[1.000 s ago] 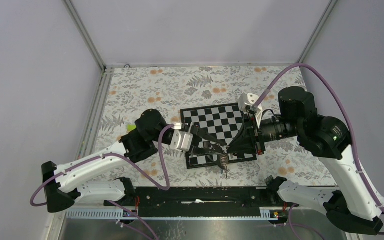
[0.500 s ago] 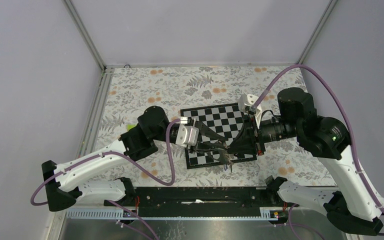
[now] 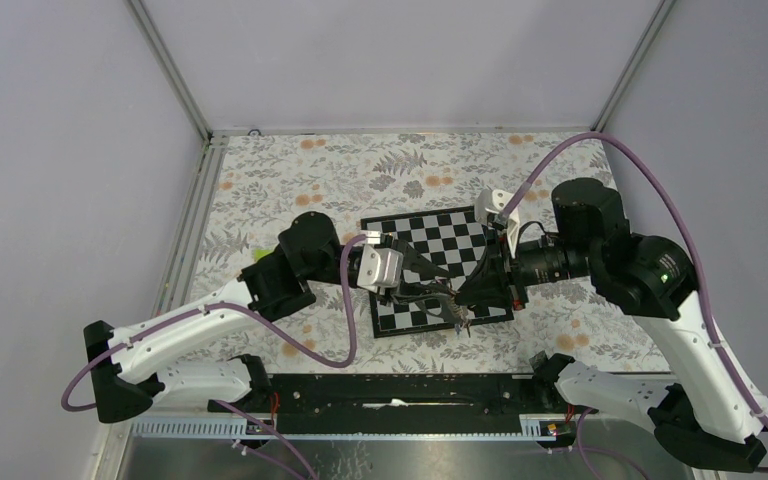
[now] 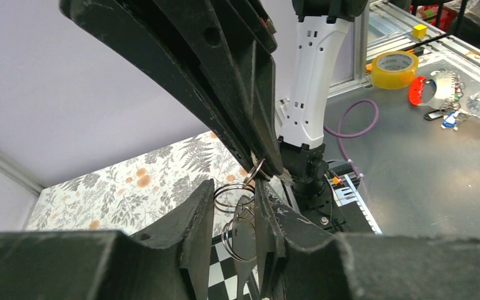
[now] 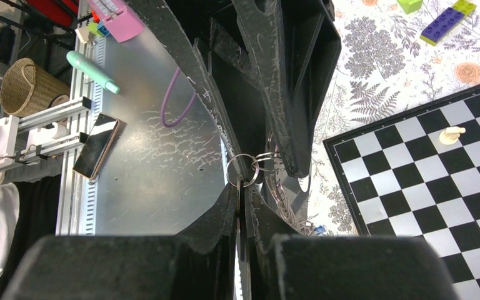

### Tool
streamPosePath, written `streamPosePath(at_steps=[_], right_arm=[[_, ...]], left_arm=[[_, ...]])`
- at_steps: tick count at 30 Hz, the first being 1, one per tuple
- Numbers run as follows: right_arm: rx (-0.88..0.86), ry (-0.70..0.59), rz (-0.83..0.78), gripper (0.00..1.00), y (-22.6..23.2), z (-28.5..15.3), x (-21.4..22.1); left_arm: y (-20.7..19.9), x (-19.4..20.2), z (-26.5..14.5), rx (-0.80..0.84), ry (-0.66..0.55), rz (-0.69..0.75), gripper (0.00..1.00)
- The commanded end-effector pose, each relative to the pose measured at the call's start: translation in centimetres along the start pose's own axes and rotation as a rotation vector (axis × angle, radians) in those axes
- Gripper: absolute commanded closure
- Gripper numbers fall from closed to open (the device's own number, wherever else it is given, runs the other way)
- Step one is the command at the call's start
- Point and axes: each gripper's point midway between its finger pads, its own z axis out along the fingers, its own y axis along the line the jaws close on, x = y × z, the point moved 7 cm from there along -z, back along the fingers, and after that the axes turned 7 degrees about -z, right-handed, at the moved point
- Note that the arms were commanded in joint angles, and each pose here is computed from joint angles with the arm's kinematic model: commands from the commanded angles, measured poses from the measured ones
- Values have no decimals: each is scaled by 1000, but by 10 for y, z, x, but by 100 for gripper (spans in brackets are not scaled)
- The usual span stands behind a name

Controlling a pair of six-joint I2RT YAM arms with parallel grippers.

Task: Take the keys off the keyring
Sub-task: Remove the key from the keyring.

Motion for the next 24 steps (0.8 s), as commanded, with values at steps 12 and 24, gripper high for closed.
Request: streamPosePath(at_steps=[12,24], right_arm=[[85,79,34,94,-12,4,17],[139,33,-25,95,-11,-5,4]], left_arm=[[12,-44,-15,-128,-120,123,95],[7,-43,-17,-108,-132,115,57]])
